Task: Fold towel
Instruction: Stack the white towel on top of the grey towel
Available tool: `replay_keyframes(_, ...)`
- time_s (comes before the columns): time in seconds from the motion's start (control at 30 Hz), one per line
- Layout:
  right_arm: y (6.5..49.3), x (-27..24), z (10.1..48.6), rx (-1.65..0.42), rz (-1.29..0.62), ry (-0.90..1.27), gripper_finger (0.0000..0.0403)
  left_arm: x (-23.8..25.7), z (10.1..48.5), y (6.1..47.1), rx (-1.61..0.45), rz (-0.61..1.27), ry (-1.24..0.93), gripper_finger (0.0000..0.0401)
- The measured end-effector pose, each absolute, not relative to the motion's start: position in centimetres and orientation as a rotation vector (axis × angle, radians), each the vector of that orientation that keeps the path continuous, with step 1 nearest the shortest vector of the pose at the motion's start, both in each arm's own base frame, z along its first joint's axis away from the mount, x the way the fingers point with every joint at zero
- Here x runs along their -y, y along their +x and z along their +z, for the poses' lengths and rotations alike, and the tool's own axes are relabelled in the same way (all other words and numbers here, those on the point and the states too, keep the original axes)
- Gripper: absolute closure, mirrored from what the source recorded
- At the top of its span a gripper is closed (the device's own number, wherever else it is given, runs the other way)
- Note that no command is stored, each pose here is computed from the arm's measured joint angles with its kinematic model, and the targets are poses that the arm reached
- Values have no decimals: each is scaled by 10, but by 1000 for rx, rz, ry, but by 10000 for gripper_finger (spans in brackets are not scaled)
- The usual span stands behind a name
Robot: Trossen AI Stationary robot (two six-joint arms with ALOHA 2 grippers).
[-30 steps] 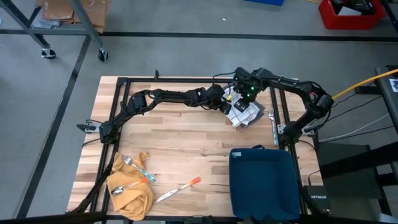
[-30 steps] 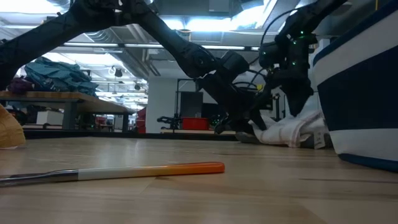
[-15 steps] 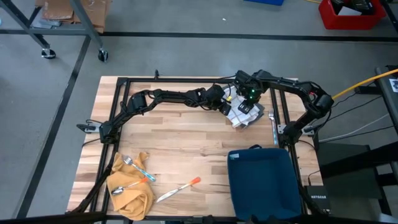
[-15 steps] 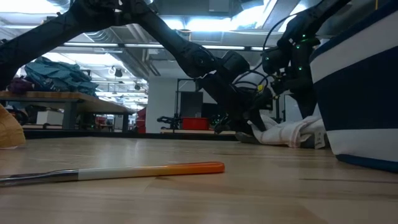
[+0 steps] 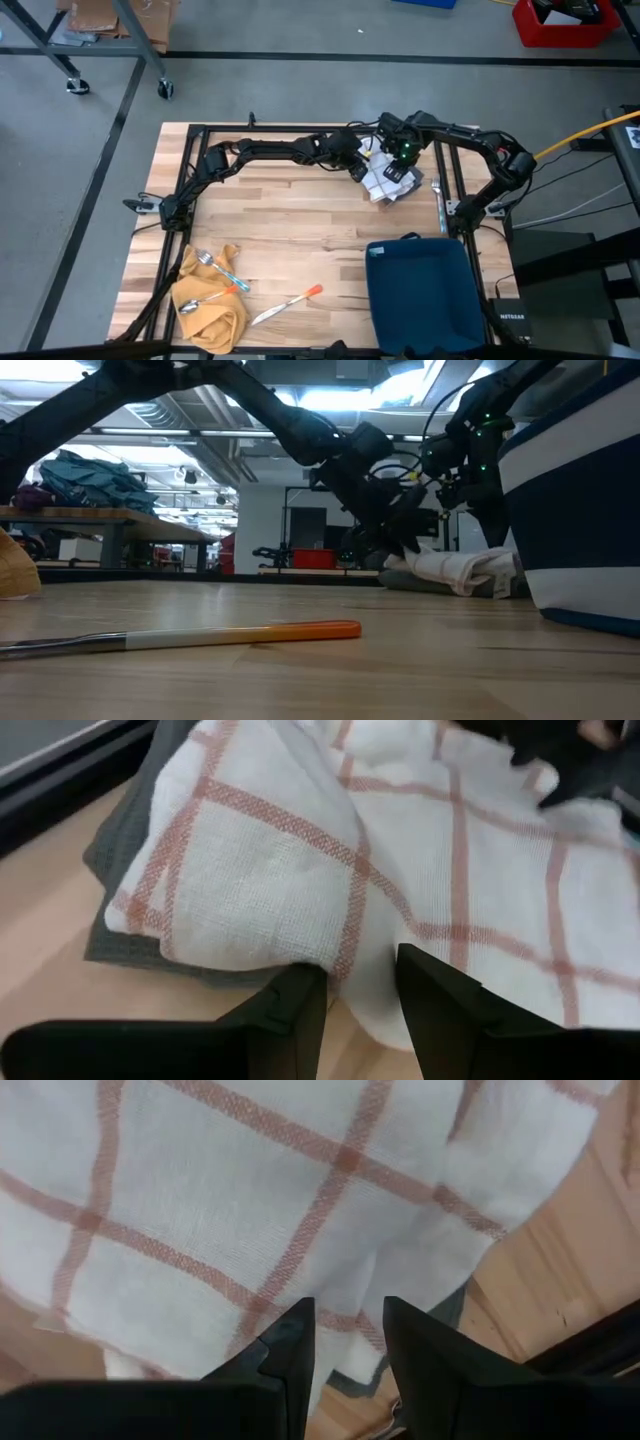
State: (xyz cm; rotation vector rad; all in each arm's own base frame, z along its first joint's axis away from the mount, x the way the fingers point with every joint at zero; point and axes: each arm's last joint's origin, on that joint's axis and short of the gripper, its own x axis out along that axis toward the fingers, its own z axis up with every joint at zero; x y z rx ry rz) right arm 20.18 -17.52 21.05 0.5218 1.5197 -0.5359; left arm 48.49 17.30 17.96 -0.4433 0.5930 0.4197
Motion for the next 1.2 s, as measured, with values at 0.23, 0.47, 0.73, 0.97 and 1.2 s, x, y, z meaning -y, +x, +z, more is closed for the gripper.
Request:
replay_keyframes(0.23,208,180,229,-1480,-527,492,278,-175,174,476,-718,445,-312,288)
replay_keyframes(0.47,214,186,248,-1418,-540,469,278,-184,183,466,-741,699,-238,288)
replay_keyframes(0.73,219,190,256,-1359,-546,434,278,-185,202,463,-676,817,-184,288)
replay_keyframes(0.97,230,199,260,-1233,-535,324,278,-161,207,473,-659,640,-222,288)
replay_keyframes(1.2,241,209,266,-1089,-562,251,278,-134,206,481,-699,520,-120,288)
